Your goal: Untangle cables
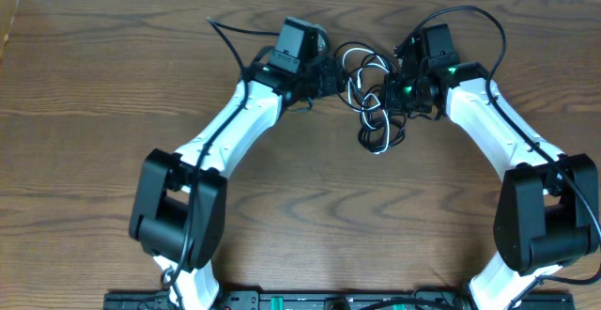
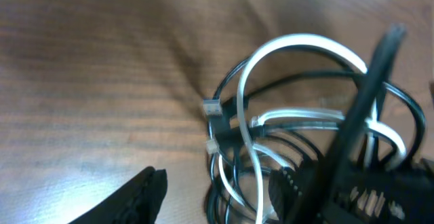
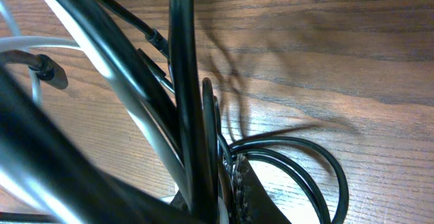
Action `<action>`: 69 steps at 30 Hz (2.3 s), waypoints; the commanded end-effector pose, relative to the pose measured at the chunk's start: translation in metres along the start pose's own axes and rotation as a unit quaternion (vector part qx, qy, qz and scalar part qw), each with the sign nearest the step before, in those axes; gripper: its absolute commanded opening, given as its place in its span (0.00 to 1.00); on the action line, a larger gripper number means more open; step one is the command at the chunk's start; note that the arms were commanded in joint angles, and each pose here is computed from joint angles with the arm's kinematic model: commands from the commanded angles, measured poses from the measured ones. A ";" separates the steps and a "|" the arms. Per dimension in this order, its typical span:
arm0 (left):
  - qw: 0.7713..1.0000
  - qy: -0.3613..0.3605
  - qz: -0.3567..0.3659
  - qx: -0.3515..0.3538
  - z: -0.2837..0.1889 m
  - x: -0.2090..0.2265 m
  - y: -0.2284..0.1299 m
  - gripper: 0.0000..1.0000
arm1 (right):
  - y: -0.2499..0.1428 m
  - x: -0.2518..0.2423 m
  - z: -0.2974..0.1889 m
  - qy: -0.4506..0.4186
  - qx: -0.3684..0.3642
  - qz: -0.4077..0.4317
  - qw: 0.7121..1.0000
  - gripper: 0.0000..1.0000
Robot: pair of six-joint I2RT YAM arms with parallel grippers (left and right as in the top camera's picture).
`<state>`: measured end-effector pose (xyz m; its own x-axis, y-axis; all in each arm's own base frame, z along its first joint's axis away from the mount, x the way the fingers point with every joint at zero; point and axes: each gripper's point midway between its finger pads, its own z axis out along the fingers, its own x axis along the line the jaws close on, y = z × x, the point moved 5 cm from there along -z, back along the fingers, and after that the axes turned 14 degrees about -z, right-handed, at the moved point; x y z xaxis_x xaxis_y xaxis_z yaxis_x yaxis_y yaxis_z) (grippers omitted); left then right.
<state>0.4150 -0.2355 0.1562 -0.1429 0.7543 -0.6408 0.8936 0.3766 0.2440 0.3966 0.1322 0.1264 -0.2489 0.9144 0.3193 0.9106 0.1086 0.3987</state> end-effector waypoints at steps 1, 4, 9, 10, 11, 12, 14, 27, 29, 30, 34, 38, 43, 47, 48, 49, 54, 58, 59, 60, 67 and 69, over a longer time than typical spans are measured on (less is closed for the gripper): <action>1.000 0.019 0.001 -0.016 0.018 0.004 -0.003 0.51 | -0.001 0.005 0.002 0.011 0.003 -0.010 1.000 0.01; 0.999 0.027 0.005 -0.017 0.027 0.006 -0.007 0.35 | -0.001 0.005 0.002 0.011 0.003 -0.010 1.000 0.01; 0.995 0.082 0.001 -0.058 0.024 0.023 0.003 0.08 | -0.002 0.000 0.002 -0.008 0.005 0.004 1.000 0.01; 0.994 0.089 0.000 -0.066 0.022 0.025 0.006 0.08 | -0.003 -0.003 0.002 -0.018 0.006 0.013 1.000 0.01; 0.993 0.091 0.000 -0.072 0.019 0.026 0.009 0.08 | -0.003 -0.006 0.002 -0.027 0.007 0.019 0.999 0.01; 0.993 0.090 0.003 -0.076 0.015 0.025 0.012 0.07 | -0.004 -0.007 0.002 -0.033 0.007 0.023 0.999 0.01; 0.993 0.087 0.013 -0.084 0.005 0.022 0.017 0.08 | -0.004 -0.010 0.001 -0.039 0.008 0.030 0.999 0.01; 0.949 0.203 0.089 -0.223 -0.132 0.021 0.042 0.08 | -0.011 -0.049 -0.009 -0.118 0.018 0.082 0.989 0.01; 0.945 0.204 0.094 -0.239 -0.158 0.021 0.045 0.08 | -0.012 -0.055 -0.011 -0.121 0.019 0.089 0.988 0.01; 0.943 0.202 0.091 -0.248 -0.170 0.021 0.047 0.07 | -0.012 -0.059 -0.012 -0.125 0.018 0.093 0.988 0.01; 0.934 0.192 0.066 -0.294 -0.219 0.026 0.056 0.08 | -0.013 -0.076 -0.018 -0.144 0.017 0.110 0.983 0.02; 0.926 0.187 0.050 -0.324 -0.251 0.031 0.058 0.08 | -0.013 -0.081 -0.020 -0.138 0.020 0.084 0.987 0.11; 0.940 0.166 0.053 -0.292 -0.246 0.029 0.050 0.08 | -0.011 -0.060 -0.015 -0.062 0.026 0.008 0.998 0.17; 0.960 0.132 0.059 -0.241 -0.226 0.024 0.044 0.07 | -0.011 -0.029 -0.011 0.036 0.025 -0.066 0.997 0.28; 0.964 0.124 0.060 -0.229 -0.221 0.023 0.043 0.08 | -0.012 -0.021 -0.011 0.057 0.025 -0.083 0.995 0.32; 0.967 0.116 0.061 -0.216 -0.216 0.023 0.042 0.08 | -0.012 -0.013 -0.010 0.076 0.024 -0.098 0.992 0.38; 0.979 0.092 0.061 -0.171 -0.196 0.021 0.037 0.07 | -0.015 0.023 -0.018 0.154 0.015 -0.154 0.976 0.64; 0.984 0.086 0.059 -0.148 -0.184 0.022 0.035 0.07 | -0.013 0.039 -0.038 0.191 -0.007 -0.185 0.964 0.75; 0.985 0.082 0.059 -0.141 -0.182 0.022 0.034 0.07 | -0.012 0.040 -0.044 0.191 -0.014 -0.188 0.963 0.76; 0.986 0.078 0.059 -0.133 -0.179 0.022 0.033 0.07 | -0.010 0.041 -0.050 0.190 -0.021 -0.190 0.963 0.77; 0.991 0.064 0.055 -0.099 -0.163 0.023 0.029 0.08 | 0.001 0.016 -0.080 0.106 -0.050 -0.113 0.987 0.79; 0.992 0.065 0.058 -0.090 -0.156 0.021 0.026 0.08 | 0.000 -0.001 -0.080 0.046 -0.042 -0.061 0.996 0.78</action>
<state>0.3693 -0.1161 0.2675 -0.1341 0.8591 -0.4940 0.7934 0.3917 0.4659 0.3641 0.1237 0.2004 -0.5668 0.7301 0.3818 0.7640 0.2924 0.5751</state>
